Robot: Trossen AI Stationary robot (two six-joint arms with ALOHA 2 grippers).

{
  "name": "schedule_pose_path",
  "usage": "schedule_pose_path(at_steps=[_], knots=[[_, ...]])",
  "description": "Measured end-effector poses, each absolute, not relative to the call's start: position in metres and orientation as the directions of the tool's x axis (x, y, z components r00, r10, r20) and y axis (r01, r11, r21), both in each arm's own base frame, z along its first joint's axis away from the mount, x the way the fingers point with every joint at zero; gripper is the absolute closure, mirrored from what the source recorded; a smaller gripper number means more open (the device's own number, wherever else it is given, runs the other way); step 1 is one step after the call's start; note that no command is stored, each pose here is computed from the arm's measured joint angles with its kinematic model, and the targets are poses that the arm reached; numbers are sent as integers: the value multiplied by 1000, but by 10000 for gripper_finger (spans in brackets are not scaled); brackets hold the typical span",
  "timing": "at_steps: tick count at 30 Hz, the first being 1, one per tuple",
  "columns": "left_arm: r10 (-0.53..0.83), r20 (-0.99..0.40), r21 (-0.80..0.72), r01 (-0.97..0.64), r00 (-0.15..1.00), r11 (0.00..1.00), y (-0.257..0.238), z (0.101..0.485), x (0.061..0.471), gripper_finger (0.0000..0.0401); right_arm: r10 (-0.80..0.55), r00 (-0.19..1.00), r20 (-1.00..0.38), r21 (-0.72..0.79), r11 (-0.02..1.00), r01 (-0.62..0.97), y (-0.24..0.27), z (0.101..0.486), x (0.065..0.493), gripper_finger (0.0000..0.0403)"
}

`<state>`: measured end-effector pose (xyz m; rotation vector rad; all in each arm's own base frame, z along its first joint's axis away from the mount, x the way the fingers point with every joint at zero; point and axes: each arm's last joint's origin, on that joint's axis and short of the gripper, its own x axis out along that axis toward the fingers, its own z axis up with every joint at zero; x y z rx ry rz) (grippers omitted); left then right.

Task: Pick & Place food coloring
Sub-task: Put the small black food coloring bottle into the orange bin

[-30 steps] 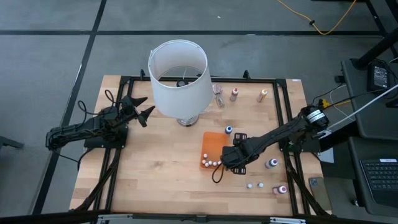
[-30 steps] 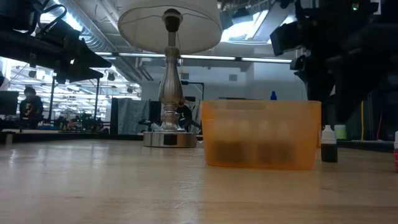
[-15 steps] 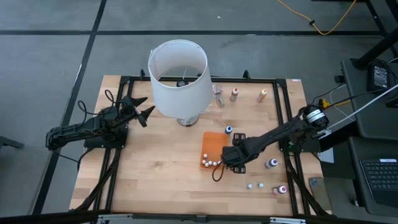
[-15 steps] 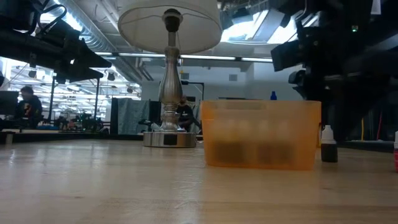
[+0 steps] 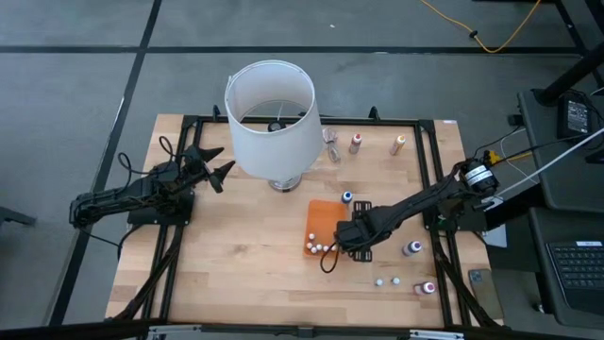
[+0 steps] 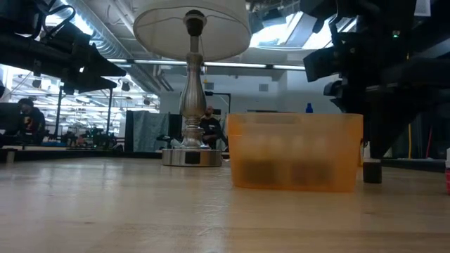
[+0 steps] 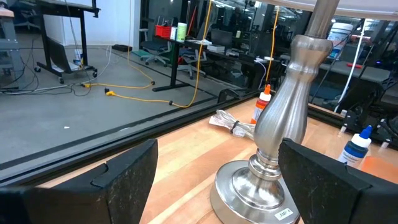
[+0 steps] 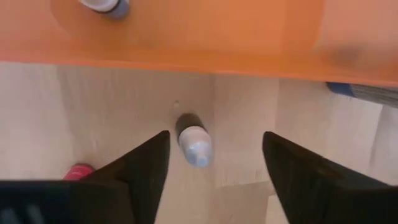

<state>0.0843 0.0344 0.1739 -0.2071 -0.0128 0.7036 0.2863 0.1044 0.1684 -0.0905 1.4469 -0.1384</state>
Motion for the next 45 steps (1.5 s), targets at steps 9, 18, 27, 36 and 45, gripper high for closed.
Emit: schedule_pose_path(at_steps=[9, 18, 27, 36, 45], knots=[[643, -58, -193, -641, 763, 743, 34, 174, 84, 79, -132, 110, -985, -125, 990, 63, 104, 168, 286, 249], [643, -58, -193, -641, 763, 743, 34, 174, 84, 79, -128, 99, -987, -122, 991, 62, 104, 168, 285, 332], [643, -58, -193, -641, 763, 743, 34, 174, 84, 79, -134, 79, -988, -130, 990, 57, 107, 178, 287, 344], [643, -58, -193, -641, 763, 743, 34, 174, 84, 79, -150, 36, -988, -148, 987, 56, 107, 198, 289, 352], [643, -58, -193, -641, 763, 743, 34, 174, 84, 79, -131, 39, -991, -128, 989, 71, 112, 244, 299, 345]])
